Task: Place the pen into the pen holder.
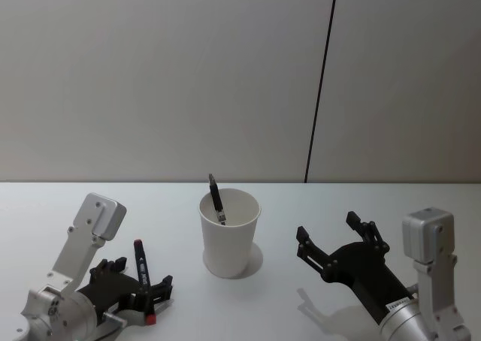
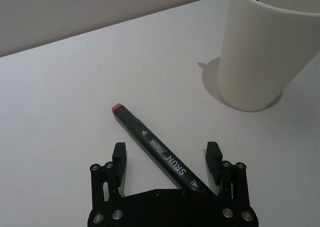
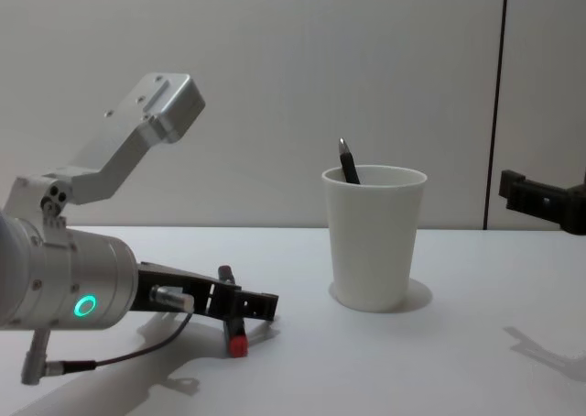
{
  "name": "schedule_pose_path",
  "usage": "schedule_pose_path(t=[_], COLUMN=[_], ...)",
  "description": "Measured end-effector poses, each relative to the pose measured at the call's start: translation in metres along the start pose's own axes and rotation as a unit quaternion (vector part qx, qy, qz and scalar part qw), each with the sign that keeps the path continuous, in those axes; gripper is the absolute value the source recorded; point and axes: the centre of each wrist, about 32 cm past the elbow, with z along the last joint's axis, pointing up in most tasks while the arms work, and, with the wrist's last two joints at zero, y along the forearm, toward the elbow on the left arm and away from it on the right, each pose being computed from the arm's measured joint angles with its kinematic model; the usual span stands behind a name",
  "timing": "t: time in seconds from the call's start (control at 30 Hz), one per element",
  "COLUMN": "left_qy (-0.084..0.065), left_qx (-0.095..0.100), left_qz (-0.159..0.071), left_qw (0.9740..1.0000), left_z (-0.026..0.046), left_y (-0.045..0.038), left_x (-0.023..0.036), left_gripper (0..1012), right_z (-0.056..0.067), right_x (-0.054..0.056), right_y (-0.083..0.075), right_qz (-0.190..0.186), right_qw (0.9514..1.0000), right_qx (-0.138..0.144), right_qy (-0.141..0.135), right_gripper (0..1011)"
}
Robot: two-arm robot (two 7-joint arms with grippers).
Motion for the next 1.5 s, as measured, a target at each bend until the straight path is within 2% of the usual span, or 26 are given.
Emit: schedule_pose_path(t=[0.67,0.77,0.97,1.0,1.27,1.3,1.37,1.4,1.5], left_qy=[0.008,0.008,0.009,0.010,0.010,0.010,0.010,0.010,0.010], left_qx=[0.008,0.009,0.010,0.010,0.010,0.011,0.011,0.011,0.011], left_qz=[0.002,0.002,0.002,0.002,0.002,0.002,0.002,0.002,0.002], left_qw=[0.9999,0.9999,0.9999,0.9999,0.9999,0.9999,0.9999,0.9999,0.9999], left_z=[0.0019,0.0019,0.0018,0.0019,0.0019,0.0019,0.0019,0.0019,0.0019], left_y=[-0.0017,-0.0019,-0.0020,-0.0021,-0.0021,-0.0021,-0.0021,-0.0021,-0.0021], left_x=[-0.0019,-0.0021,-0.0023,-0.0025,-0.0025,-0.0025,-0.0024,-0.0023,-0.0023], left_gripper=[1002,975,832,769,558,501,452,388,302], right_z=[0.0000,0.0000,0.0000,0.0000,0.0000,0.0000,0.0000,0.0000,0.0000], right_x=[0.0000,0.0000,0.0000,0.0000,0.0000,0.0000,0.0000,0.0000,0.0000], right_y=[0.0000,0.0000,0.0000,0.0000,0.0000,0.0000,0.0000,0.0000,0.0000], right_qz=[0.000,0.000,0.000,0.000,0.000,0.000,0.000,0.000,0.000], right_qw=[1.0000,1.0000,1.0000,1.0000,1.0000,1.0000,1.0000,1.0000,1.0000], right_qx=[0.000,0.000,0.000,0.000,0.000,0.000,0.000,0.000,0.000], right_qy=[0.000,0.000,0.000,0.000,0.000,0.000,0.000,0.000,0.000], right_gripper=[1001,1001,1001,1001,1001,1001,1001,1001,1001])
